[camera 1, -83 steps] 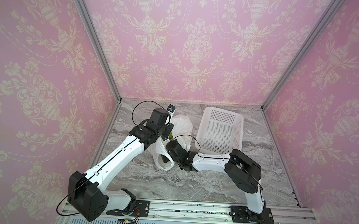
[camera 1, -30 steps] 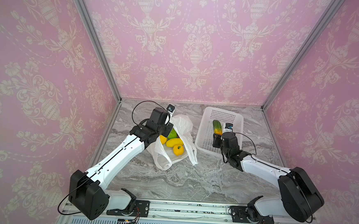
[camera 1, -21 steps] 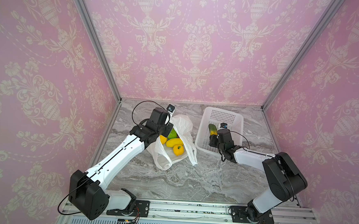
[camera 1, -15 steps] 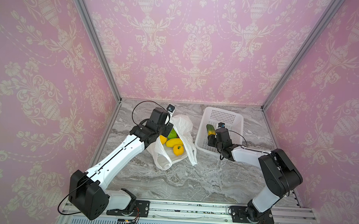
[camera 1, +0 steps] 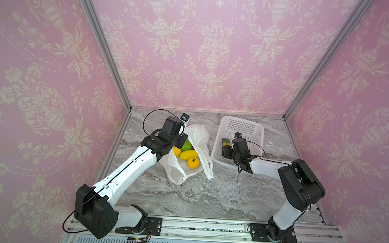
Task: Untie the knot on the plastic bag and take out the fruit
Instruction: 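Lower the papaya into the white basket and open the right gripper, then move the right gripper back over the bag opening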
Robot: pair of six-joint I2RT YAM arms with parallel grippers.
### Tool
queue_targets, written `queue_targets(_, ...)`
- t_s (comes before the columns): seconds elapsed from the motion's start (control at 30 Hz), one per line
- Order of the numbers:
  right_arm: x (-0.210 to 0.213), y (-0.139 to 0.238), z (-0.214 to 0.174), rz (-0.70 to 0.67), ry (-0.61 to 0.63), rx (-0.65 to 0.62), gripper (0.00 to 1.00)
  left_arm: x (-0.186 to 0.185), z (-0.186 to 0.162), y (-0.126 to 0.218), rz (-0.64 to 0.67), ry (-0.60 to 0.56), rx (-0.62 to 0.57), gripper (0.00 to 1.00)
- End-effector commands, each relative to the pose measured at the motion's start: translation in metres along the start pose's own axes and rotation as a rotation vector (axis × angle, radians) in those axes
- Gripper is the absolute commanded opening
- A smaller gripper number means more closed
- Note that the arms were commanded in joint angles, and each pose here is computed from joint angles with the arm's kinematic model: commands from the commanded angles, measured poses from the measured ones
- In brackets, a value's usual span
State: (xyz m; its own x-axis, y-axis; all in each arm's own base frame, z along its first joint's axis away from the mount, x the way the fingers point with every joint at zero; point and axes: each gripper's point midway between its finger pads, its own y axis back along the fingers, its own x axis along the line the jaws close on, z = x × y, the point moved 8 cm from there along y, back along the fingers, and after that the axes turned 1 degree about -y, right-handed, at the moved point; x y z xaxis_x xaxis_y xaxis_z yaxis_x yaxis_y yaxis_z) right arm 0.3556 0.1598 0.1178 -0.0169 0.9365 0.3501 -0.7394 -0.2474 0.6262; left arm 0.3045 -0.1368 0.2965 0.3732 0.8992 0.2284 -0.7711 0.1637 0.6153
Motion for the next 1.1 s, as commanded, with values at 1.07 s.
queue_targets(1.07,0.123,0.242,-0.025,0.645,0.457,-0.508,0.64,-0.002,-0.003,-0.005,-0.026,0.003,0.022,0.0)
